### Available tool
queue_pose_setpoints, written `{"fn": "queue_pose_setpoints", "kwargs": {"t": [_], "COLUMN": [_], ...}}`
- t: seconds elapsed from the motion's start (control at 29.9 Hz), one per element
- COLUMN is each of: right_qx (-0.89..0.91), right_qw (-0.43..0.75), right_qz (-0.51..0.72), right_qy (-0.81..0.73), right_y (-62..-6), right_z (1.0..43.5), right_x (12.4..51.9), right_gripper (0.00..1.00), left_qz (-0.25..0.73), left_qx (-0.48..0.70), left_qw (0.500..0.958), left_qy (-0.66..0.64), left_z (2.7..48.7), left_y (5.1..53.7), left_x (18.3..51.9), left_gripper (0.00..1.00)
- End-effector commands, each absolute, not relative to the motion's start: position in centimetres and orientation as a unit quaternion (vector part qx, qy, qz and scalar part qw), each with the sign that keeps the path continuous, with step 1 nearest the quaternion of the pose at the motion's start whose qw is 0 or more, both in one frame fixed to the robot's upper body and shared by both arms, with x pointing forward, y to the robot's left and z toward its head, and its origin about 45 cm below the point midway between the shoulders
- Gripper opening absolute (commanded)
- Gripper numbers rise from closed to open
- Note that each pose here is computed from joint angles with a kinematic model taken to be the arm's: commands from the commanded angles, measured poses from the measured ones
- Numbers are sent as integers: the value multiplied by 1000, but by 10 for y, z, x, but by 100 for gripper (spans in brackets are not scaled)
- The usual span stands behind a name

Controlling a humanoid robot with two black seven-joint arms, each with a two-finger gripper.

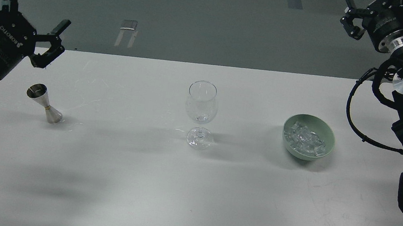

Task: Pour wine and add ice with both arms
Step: 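Lower the open left gripper around the metal jigger cup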

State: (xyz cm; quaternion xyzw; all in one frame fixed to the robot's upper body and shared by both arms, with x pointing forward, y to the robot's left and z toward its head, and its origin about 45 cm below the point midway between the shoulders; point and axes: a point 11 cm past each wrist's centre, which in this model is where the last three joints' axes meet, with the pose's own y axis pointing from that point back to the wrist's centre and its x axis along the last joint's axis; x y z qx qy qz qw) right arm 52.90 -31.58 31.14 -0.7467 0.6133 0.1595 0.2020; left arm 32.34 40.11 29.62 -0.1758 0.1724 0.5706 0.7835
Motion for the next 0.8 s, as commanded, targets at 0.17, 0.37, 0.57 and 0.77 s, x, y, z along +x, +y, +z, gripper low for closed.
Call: {"fn": "queue_pose_setpoints", "kwargs": {"t": [0.17, 0.37, 0.57, 0.77], "right_qx": [-747, -748, -747, -744], "right_qw": [200, 198, 196, 195], "right_qz": [161, 162, 161, 161], "right_qy": [614, 613, 615, 619], "right_y": [-316, -313, -315, -318], "right_z": [309, 309, 308, 308], "right_x": [528, 529, 528, 528], "right_gripper": [100, 100, 100, 100], "left_qz": [615, 614, 611, 628], "left_qx": [-269, -342, -376, -393], "left_qw": [679, 606, 547, 507], "left_qy": [297, 374, 432, 440], "left_z": [218, 181, 155, 137], "left_y": [414, 400, 379, 374], "left_x": [264, 240, 237, 238], "left_gripper": [98, 98, 94, 93]}}
